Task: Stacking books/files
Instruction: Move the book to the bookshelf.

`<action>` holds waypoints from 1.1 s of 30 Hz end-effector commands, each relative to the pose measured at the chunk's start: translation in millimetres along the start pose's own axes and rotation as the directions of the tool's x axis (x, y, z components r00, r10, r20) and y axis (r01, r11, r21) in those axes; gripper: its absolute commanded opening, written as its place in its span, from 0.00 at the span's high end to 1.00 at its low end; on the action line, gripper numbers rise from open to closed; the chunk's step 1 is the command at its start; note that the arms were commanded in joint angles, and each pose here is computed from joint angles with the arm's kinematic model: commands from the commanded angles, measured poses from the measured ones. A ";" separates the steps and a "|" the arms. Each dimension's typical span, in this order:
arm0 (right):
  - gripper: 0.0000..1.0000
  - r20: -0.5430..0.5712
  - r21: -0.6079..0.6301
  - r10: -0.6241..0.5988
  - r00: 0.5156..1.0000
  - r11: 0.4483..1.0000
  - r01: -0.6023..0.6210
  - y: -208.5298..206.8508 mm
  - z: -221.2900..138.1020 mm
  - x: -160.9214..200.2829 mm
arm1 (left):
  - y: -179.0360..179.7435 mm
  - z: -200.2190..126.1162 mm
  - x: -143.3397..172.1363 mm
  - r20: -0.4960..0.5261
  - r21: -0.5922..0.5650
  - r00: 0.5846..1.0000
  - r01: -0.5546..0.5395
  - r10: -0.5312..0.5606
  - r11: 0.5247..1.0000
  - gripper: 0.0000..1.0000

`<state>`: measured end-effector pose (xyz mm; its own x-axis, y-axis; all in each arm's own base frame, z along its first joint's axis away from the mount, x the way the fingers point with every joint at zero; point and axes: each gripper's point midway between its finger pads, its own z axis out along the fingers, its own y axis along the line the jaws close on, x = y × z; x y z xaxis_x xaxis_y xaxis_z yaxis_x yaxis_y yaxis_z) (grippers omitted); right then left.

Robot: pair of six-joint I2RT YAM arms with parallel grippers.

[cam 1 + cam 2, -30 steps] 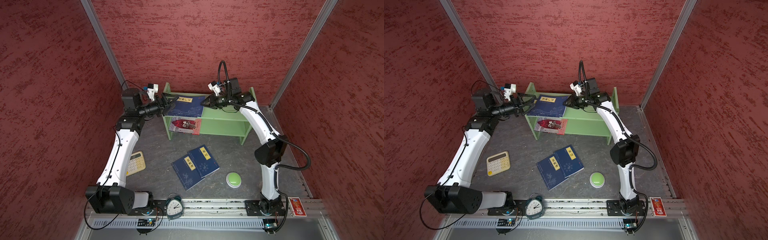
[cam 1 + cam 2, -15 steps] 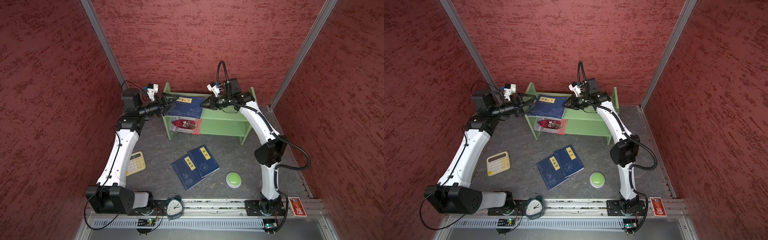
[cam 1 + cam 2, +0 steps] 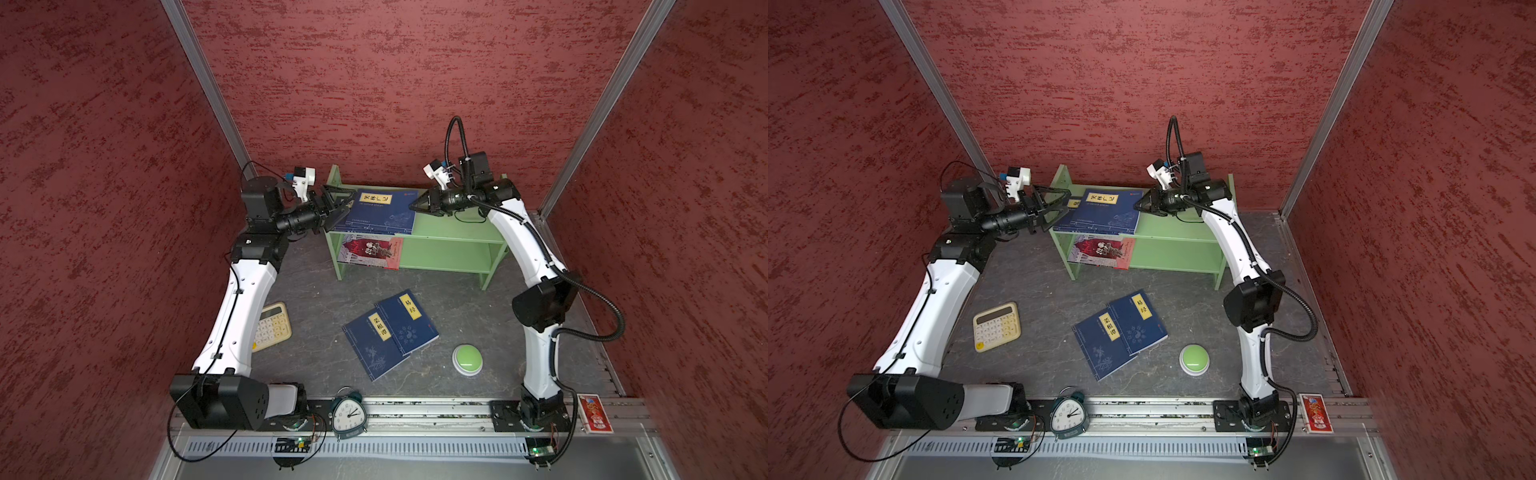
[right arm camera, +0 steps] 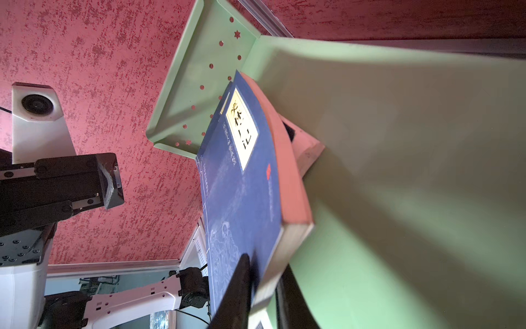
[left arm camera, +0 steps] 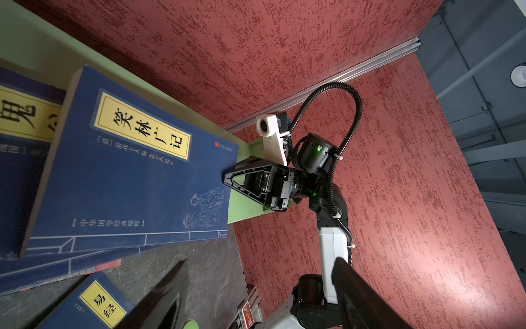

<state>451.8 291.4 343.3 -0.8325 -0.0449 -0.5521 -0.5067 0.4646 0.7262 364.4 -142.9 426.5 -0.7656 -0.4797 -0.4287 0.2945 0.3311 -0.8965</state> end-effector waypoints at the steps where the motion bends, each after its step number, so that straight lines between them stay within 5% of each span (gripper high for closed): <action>1: 0.81 -0.011 -0.034 -0.038 0.999 0.999 0.037 6.6 -3.1 -2.2 | -7.0 -4.3 -2.6 0.021 0.010 0.999 -0.028 0.028 1.000 0.21; 20: 0.43 0.092 0.193 0.048 0.995 0.979 -0.065 -32.1 -4.4 -20.7 | -14.2 39.1 -20.2 0.021 -0.046 0.979 -0.202 0.203 0.978 0.21; 33: 0.44 0.179 0.254 0.039 0.983 0.964 -0.084 -11.2 -6.6 -26.4 | -23.3 37.8 -21.7 0.009 -0.005 0.977 -0.213 0.214 0.977 0.20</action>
<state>483.3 277.2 331.8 -0.8294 0.1118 -0.5473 -0.3392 0.6777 0.6525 399.0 -171.5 441.8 -0.6961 -0.4135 -0.5868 0.4102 0.4417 -0.7979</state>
